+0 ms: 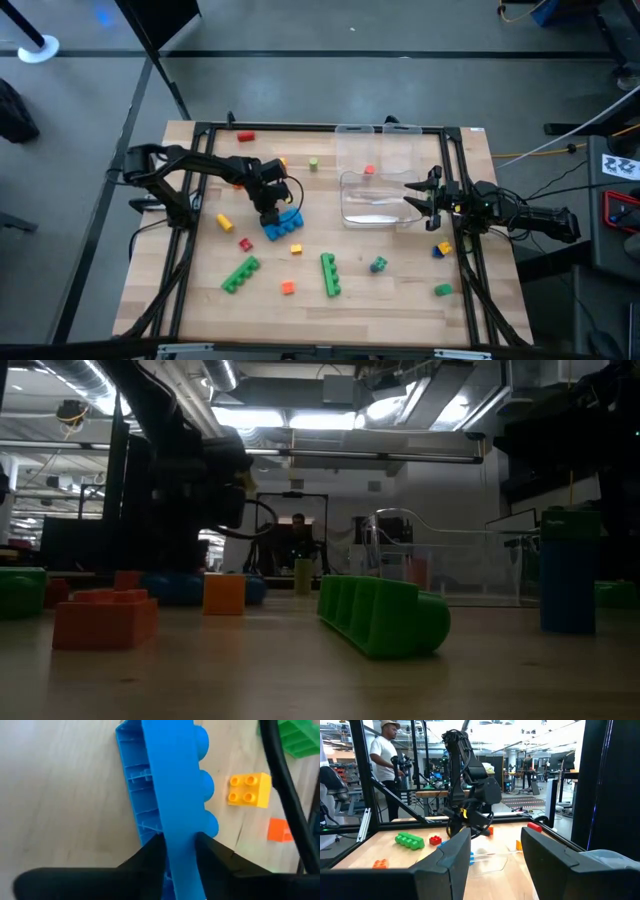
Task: Sort blocks by size
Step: Put the large blue 4 stud game piece into the bottom transparent bin
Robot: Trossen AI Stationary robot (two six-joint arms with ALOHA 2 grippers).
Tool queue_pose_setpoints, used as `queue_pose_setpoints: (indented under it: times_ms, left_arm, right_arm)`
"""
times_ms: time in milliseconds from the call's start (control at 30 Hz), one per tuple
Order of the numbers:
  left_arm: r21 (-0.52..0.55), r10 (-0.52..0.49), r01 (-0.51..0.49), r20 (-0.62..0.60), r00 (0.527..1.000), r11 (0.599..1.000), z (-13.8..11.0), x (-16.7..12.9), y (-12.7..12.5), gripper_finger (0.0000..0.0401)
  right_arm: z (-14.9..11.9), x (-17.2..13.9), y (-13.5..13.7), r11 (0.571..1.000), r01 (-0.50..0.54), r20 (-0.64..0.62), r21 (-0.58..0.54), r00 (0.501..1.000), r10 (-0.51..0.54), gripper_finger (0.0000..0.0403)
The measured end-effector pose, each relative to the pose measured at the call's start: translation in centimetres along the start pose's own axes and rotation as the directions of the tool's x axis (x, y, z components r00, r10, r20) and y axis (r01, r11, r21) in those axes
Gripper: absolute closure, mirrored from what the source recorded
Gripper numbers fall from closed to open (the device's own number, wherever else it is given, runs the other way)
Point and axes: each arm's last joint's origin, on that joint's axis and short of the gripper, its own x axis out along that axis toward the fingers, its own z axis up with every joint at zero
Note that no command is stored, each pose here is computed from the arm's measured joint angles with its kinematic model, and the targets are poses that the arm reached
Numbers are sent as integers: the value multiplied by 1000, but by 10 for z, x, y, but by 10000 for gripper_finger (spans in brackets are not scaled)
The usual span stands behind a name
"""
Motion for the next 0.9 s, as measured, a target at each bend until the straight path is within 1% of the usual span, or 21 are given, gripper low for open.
queue_pose_setpoints:
  times_ms: [133, 300, 400, 600, 733, 900]
  left_arm:
    - [30, -29, 28, 24, 999, 999, 3, 0, -1, 358]
    - [71, -101, 96, 62, 993, 993, 8, 0, -4, 393]
    - [83, -123, 117, 80, 989, 990, 10, 0, -4, 396]
    - [101, -135, 125, 98, 986, 987, 11, -2, -6, 399]
    - [132, -133, 115, 137, 982, 985, 16, -12, -12, 399]
    - [194, -163, 122, 210, 964, 973, 29, -30, -24, 399]
  right_arm:
    - [0, 0, 0, 1000, 0, 0, 0, 1000, 0, 226]
    - [0, 0, 0, 1000, 0, 0, 0, 1000, 0, 226]
    - [0, 0, 0, 1000, 0, 0, 0, 1000, 0, 226]
    - [0, 0, 0, 1000, 0, 0, 0, 1000, 0, 226]
    - [0, 0, 0, 1000, 0, 0, 0, 1000, 0, 226]
    - [1, 0, 0, 1000, 0, 9, 0, 1000, 0, 226]
